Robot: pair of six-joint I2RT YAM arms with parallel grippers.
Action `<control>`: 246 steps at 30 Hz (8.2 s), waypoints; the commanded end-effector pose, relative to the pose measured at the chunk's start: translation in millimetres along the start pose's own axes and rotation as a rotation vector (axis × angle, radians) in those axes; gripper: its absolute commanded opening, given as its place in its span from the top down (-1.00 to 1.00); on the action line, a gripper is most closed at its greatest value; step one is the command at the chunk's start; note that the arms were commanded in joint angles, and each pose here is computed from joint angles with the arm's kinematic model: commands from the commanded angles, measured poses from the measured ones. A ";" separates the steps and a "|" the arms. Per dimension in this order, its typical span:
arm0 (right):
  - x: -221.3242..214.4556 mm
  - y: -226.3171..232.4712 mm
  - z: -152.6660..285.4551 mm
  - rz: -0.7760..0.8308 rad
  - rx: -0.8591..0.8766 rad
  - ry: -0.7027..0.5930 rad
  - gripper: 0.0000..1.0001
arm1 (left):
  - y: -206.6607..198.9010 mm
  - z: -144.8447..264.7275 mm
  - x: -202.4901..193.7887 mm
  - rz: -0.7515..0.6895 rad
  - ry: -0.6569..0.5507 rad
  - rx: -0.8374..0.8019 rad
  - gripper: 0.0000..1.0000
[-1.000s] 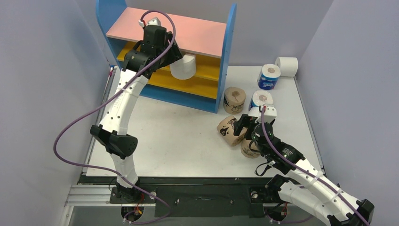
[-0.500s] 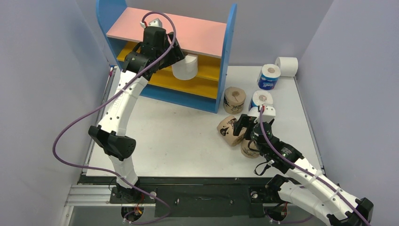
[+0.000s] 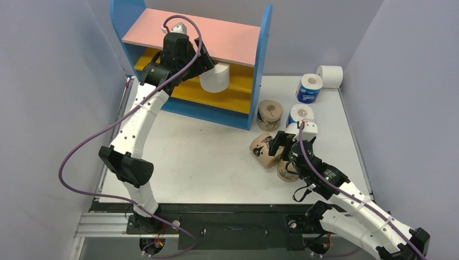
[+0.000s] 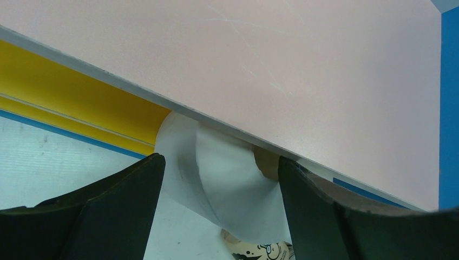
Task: Place and organize the paper towels onto the shelf
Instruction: Place the paper towel on the shelf, then pick up the paper towel from the center of the board.
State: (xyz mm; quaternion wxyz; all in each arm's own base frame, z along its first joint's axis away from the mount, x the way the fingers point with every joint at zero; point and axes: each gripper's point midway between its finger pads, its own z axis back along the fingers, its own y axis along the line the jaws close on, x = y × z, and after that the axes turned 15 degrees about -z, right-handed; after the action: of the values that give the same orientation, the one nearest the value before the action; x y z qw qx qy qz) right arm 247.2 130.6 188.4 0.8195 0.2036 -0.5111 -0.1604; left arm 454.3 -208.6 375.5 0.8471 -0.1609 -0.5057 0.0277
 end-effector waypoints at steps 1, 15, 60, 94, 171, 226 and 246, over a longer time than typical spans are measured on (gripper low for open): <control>21.5 13.1 7.5 -0.017 0.029 -0.053 -0.74 | -6.3 23.1 30.7 0.008 -0.108 -0.056 -0.53; 24.1 7.5 11.5 -0.010 0.014 -0.065 -0.74 | -7.3 41.9 44.1 0.006 -0.163 -0.094 -0.82; 27.1 10.7 33.7 -0.021 0.117 -0.081 -0.73 | -4.9 37.0 -16.4 -0.318 -0.441 -0.535 -0.93; 22.9 4.4 24.3 0.005 0.073 -0.081 -0.73 | -36.5 -8.7 -18.9 -0.230 -0.584 -0.621 -0.71; 20.8 -0.1 23.7 0.011 0.058 -0.081 -0.74 | -73.8 -35.4 -24.9 -0.148 -0.638 -0.624 -0.93; 104.8 -73.9 -40.0 -0.273 -0.353 -0.286 -0.66 | 132.3 117.5 -255.5 0.457 -0.105 0.070 -0.93; 8.2 -120.0 17.7 -0.270 -0.479 -0.062 -0.54 | 76.0 88.1 -317.7 0.380 0.168 -0.235 -0.93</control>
State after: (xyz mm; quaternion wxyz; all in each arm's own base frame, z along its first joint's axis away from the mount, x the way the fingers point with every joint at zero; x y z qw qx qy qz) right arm 247.6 31.5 145.1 0.8010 0.0950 -0.4683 -0.3606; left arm 226.9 -167.6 106.6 0.8555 -0.3171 -0.3863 0.1354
